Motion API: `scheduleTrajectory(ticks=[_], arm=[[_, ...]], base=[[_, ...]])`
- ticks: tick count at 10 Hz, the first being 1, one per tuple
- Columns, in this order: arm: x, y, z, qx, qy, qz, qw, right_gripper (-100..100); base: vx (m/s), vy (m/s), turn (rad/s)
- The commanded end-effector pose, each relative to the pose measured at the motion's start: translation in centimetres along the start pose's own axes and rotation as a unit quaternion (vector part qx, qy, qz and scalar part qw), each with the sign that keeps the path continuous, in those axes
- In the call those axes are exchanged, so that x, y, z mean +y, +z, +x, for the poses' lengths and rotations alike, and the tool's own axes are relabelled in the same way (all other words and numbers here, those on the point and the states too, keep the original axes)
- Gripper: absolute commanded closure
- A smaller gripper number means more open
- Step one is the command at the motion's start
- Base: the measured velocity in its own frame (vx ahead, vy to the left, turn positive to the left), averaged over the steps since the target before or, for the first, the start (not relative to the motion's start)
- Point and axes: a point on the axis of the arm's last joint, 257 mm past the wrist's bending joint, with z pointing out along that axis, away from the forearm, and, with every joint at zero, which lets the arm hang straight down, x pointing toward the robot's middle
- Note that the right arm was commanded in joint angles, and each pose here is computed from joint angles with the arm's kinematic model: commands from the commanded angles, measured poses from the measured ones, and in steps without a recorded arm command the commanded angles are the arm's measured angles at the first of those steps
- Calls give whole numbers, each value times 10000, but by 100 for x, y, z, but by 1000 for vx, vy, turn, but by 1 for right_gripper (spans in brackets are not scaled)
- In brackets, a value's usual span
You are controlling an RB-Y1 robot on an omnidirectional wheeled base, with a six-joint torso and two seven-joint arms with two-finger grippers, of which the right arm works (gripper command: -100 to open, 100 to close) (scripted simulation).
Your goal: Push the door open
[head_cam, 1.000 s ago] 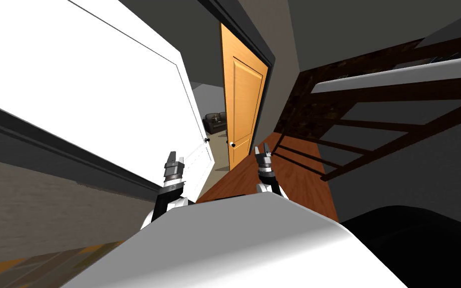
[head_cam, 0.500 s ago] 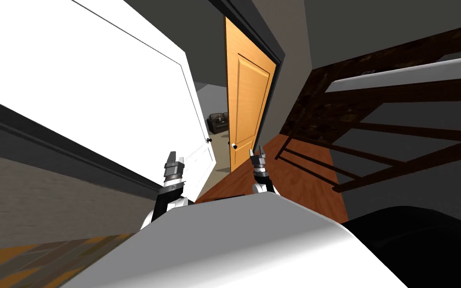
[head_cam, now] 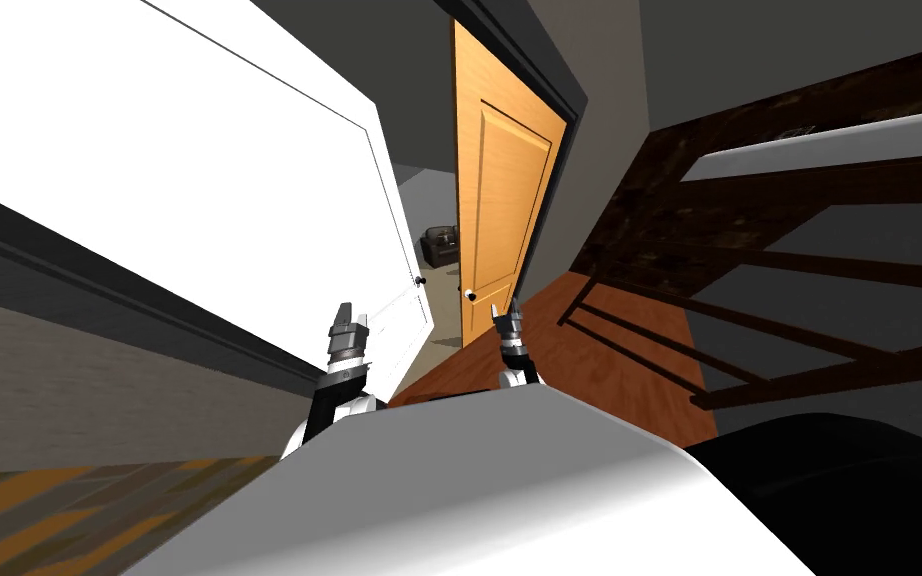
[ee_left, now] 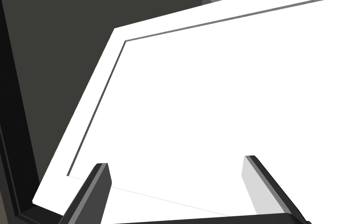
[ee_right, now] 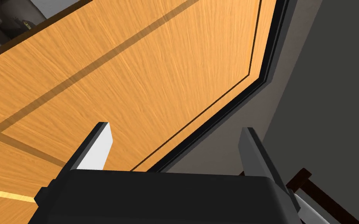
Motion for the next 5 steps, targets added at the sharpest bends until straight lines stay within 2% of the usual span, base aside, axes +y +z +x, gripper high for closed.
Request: scheduleTrajectory(ticks=[1, 3, 5], arm=[[-69, -25, -20, -26, 199, 64, 9998, -100], [-300, -86, -37, -109, 742, 248, 9969, -100], [-532, -158, -54, -209, 1256, 437, 9909, -100]], base=[[57, -71, 73], [52, -65, 145], [65, -112, 157]])
